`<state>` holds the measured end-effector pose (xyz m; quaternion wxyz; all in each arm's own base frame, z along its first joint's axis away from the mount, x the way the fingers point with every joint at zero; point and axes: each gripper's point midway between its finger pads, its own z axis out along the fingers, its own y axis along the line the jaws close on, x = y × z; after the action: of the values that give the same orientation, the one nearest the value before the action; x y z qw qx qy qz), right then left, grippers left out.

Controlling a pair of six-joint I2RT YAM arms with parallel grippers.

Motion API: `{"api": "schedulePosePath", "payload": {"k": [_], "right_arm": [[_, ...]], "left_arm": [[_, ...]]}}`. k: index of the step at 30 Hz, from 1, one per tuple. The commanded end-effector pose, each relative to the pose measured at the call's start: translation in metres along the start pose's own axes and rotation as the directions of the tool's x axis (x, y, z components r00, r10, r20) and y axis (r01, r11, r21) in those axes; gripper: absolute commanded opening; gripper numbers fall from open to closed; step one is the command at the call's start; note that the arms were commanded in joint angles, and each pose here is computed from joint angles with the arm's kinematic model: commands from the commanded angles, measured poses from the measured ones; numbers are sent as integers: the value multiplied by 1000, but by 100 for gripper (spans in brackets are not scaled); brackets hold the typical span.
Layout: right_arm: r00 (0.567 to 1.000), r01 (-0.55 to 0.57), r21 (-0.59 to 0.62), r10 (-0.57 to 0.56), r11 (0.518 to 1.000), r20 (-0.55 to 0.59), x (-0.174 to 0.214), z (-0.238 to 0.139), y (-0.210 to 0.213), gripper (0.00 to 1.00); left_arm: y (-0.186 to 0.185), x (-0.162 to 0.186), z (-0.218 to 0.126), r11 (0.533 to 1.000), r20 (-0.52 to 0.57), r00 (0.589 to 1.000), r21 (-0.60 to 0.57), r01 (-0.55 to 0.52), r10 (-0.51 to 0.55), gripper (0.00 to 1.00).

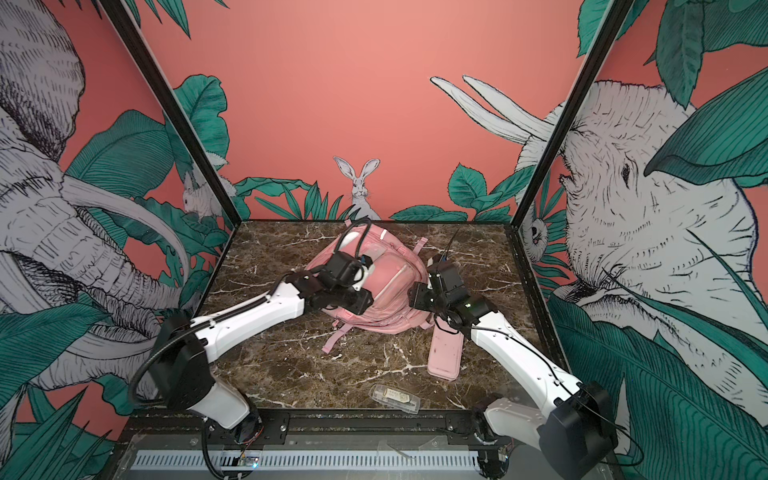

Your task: Pack the student bag

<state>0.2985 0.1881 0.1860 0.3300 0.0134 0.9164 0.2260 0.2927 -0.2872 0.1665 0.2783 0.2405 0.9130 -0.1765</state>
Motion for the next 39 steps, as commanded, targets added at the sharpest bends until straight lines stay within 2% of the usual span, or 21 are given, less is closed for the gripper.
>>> {"api": "schedulePosePath", "payload": {"k": [1, 7, 15, 22, 28, 35, 39], "right_arm": [[998, 56, -71, -56, 996, 6, -2, 6, 28, 55], [990, 109, -153, -121, 982, -69, 23, 30, 70, 55], [963, 158, -221, -200, 962, -182, 70, 58, 113, 54], [945, 143, -223, -199, 964, -258, 97, 74, 113, 54], [928, 142, -226, -209, 964, -307, 114, 81, 113, 54], [913, 162, -150, -206, 975, -351, 130, 93, 92, 53], [905, 177, -116, -208, 977, -372, 136, 98, 84, 53]], "left_arm": [[37, 5, -15, 990, 63, 989, -45, 137, -134, 55], [95, 37, -19, 921, 85, 921, -66, 385, -379, 63], [135, 63, -3, 812, 95, 809, -14, 584, -580, 66], [153, 67, 16, 783, 99, 781, -36, 622, -616, 67], [162, 67, 33, 775, 80, 777, -57, 629, -624, 63], [171, 77, 50, 764, 68, 769, -85, 640, -636, 62], [173, 72, 60, 761, 65, 764, -58, 646, -643, 59]]}}
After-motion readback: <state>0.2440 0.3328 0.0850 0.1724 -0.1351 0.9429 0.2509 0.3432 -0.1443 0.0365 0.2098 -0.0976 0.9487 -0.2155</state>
